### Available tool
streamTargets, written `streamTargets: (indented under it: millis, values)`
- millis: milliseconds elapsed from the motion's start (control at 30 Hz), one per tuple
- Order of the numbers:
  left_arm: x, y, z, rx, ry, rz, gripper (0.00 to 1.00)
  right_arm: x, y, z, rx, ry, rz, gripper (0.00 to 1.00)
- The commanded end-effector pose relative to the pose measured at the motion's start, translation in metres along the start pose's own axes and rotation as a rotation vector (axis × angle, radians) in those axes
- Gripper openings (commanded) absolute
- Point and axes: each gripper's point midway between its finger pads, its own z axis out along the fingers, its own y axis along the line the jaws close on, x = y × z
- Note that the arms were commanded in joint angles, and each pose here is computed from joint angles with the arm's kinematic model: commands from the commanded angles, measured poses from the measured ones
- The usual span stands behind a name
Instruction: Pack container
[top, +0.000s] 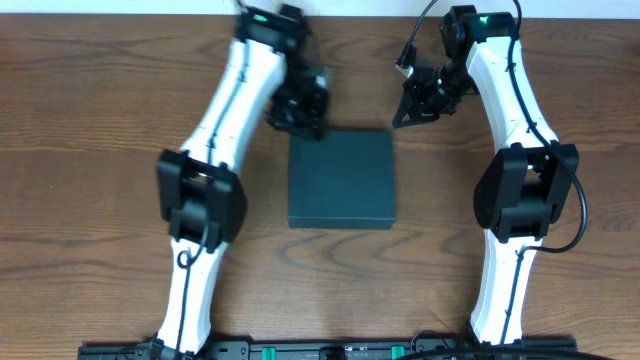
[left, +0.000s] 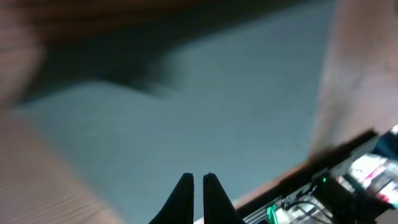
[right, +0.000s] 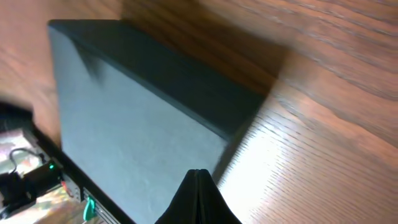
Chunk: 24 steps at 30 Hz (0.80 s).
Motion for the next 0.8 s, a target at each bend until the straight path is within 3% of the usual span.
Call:
streamTargets:
  millis: [0,367,767]
  values:
    - [0.006,-0.02,-0.004,-0.055,-0.023,0.019,0.06,-0.001,-0.022,-0.006,0.076,-0.007,0.079,0.01]
    - [0.011,-0.02,0.011,-0.302,-0.05,-0.034,0.06,0.002,-0.047,-0.021,0.087,-0.034,0.143,0.01]
    - [-0.003,-0.004,0.038,-0.369,-0.092,-0.07,0.06,0.005,-0.069,-0.034,0.088,-0.06,0.195,0.01]
